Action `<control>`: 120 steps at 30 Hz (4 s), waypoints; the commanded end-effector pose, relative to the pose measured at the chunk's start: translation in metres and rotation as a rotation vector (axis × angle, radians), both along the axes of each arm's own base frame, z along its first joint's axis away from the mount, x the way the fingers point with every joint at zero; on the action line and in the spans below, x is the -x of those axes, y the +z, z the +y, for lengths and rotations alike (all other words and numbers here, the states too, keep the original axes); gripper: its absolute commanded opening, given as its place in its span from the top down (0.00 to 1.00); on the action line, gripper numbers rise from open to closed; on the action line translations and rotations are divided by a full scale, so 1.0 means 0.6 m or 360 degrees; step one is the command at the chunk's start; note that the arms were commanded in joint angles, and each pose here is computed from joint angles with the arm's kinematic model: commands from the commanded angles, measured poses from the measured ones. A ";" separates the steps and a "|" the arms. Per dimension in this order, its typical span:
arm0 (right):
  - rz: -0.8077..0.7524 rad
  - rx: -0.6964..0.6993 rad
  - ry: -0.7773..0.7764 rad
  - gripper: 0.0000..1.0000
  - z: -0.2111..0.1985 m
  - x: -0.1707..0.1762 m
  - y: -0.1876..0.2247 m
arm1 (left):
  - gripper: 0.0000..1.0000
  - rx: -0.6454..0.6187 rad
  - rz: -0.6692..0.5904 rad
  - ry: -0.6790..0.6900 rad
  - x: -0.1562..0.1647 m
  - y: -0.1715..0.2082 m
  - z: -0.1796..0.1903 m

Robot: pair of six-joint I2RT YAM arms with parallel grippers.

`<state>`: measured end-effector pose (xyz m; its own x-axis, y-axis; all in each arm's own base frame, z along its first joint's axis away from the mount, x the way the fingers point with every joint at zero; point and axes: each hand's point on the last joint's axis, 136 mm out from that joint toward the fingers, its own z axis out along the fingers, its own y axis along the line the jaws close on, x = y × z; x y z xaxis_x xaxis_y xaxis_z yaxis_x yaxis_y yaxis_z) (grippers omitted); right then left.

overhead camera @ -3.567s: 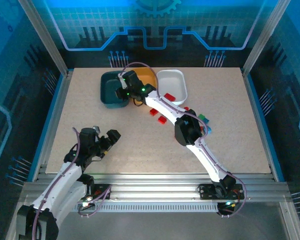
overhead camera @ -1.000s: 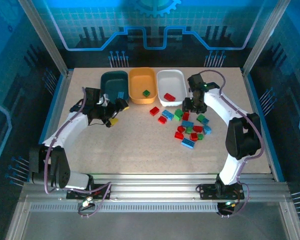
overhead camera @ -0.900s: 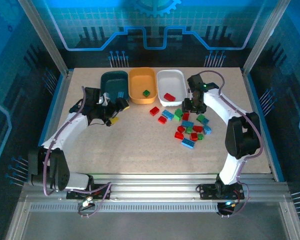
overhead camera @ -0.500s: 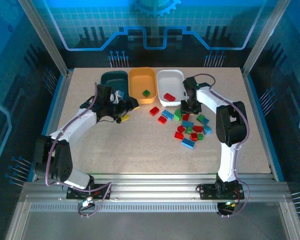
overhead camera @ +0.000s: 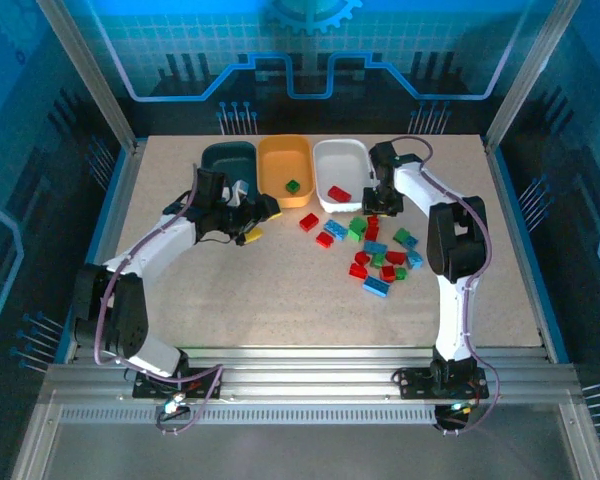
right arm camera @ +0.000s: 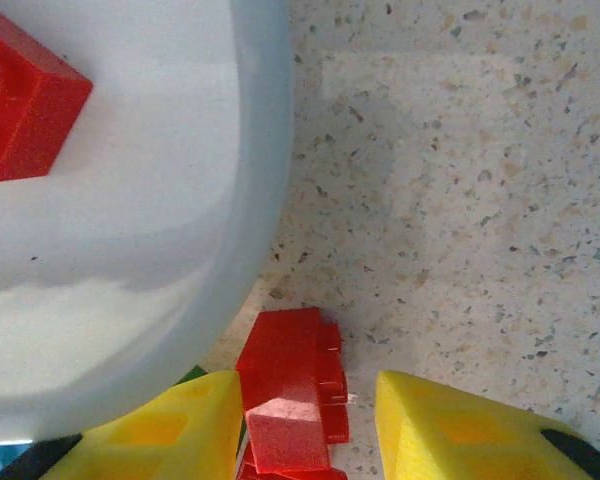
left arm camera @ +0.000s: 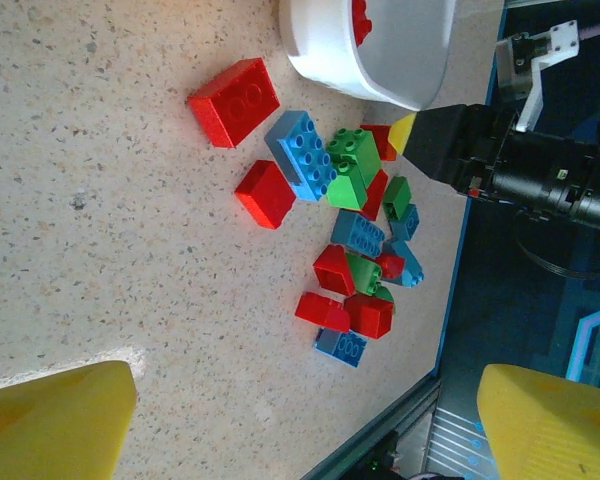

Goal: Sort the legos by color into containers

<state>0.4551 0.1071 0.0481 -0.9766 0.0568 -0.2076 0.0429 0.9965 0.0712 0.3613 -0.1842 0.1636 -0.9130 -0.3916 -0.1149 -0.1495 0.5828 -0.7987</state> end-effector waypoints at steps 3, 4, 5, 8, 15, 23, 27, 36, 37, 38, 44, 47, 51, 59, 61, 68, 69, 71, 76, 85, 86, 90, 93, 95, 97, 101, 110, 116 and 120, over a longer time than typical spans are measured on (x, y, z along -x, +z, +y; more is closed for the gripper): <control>0.0129 0.0042 -0.0007 0.61 -0.018 0.030 -0.028 | 0.10 0.0026 -0.0097 -0.0066 -0.006 0.031 -0.006; 0.0131 0.0017 0.0003 0.61 -0.014 0.034 -0.029 | 0.10 0.0028 -0.0094 -0.0068 -0.005 0.031 -0.007; 0.0143 0.0013 0.0002 0.61 -0.014 0.040 -0.031 | 0.10 0.0029 -0.0094 -0.0070 -0.005 0.031 -0.007; 0.0154 0.0071 -0.0031 0.61 -0.036 0.060 -0.034 | 0.10 0.0025 -0.0092 -0.0073 -0.002 0.031 -0.006; 0.0095 0.0101 -0.0094 0.61 -0.074 0.079 -0.005 | 0.10 0.0026 -0.0111 -0.0071 0.001 0.037 -0.005; 0.0036 0.0043 -0.0065 0.54 -0.056 0.069 0.013 | 0.10 0.0022 -0.0116 -0.0075 0.003 0.038 -0.005; 0.0043 0.0063 -0.0024 0.51 -0.051 0.070 0.007 | 0.10 0.0023 -0.0110 -0.0073 0.003 0.036 -0.005; 0.0120 0.0046 -0.0025 0.54 -0.046 0.075 -0.032 | 0.10 0.0022 -0.0093 -0.0074 0.001 0.030 -0.005; 0.0134 0.0045 -0.0026 0.57 -0.046 0.076 -0.036 | 0.10 0.0024 -0.0091 -0.0075 0.000 0.029 -0.006; 0.0142 0.0044 -0.0026 0.59 -0.045 0.078 -0.039 | 0.10 0.0025 -0.0088 -0.0076 0.000 0.028 -0.006; 0.0036 0.0058 -0.0051 0.77 -0.051 0.073 -0.012 | 0.10 0.0019 -0.0084 -0.0077 0.000 0.026 -0.006; -0.0073 0.0062 -0.0056 0.78 -0.048 0.060 0.036 | 0.10 0.0018 -0.0080 -0.0077 -0.001 0.025 -0.006; -0.0258 0.0019 -0.0028 0.79 -0.017 0.024 0.106 | 0.10 0.0016 -0.0068 -0.0079 -0.001 0.020 -0.006; -0.0283 -0.0063 0.0071 0.79 0.062 -0.077 0.092 | 0.12 0.0017 -0.0004 -0.0116 0.014 0.000 -0.020; -0.0294 -0.0083 0.0087 0.78 0.074 -0.101 0.090 | 0.13 0.0007 0.0022 -0.0138 0.025 -0.011 -0.030; -0.0315 -0.0104 0.0136 0.51 0.092 -0.141 0.099 | 0.13 0.0001 0.0060 -0.0237 0.053 -0.020 -0.082; -0.0321 -0.0110 0.0148 0.44 0.095 -0.140 0.107 | 0.13 0.0008 0.0060 -0.0239 0.053 -0.018 -0.087; -0.0355 -0.0098 0.0156 0.42 0.095 -0.134 0.127 | 0.13 0.0004 0.0058 -0.0255 0.054 -0.016 -0.099; -0.0502 -0.0125 0.0152 0.42 0.080 -0.093 0.206 | 0.13 -0.0036 0.0044 -0.0260 0.052 -0.012 -0.127; -0.0546 -0.0164 -0.0025 0.41 0.012 0.067 0.199 | 0.17 -0.0082 0.0106 -0.0256 0.053 -0.040 -0.208; -0.0527 -0.0166 -0.0041 0.41 0.003 0.086 0.188 | 0.18 -0.0117 0.0112 -0.0301 0.062 -0.052 -0.223; -0.0475 -0.0176 -0.0088 0.41 -0.027 0.150 0.154 | 0.20 -0.0383 0.0123 -0.0473 0.091 -0.103 -0.259; -0.0452 -0.0195 -0.0135 0.40 -0.044 0.186 0.135 | 0.22 -0.0482 0.0086 -0.0615 0.111 -0.114 -0.291; -0.0438 -0.0202 -0.0152 0.40 -0.052 0.205 0.126 | 0.22 -0.0559 0.0055 -0.0666 0.114 -0.112 -0.302; -0.0427 -0.0172 -0.0200 0.40 -0.069 0.222 0.119 | 0.23 -0.0579 0.0002 -0.0768 0.128 -0.098 -0.324; -0.0459 -0.0160 -0.0442 0.40 -0.127 0.243 0.119 | 0.25 -0.0686 -0.0020 -0.1025 0.189 -0.102 -0.375; -0.0586 -0.0224 -0.0720 0.34 -0.200 0.268 0.139 | 0.17 -0.1032 -0.0104 -0.1164 0.209 -0.178 -0.404; -0.0577 -0.0270 -0.0688 0.27 -0.192 0.274 0.134 | 0.01 -0.1195 -0.0205 -0.1212 0.188 -0.198 -0.411; -0.0599 -0.0268 -0.0689 0.26 -0.195 0.281 0.142 | 0.01 -0.1204 -0.0251 -0.1238 0.175 -0.210 -0.425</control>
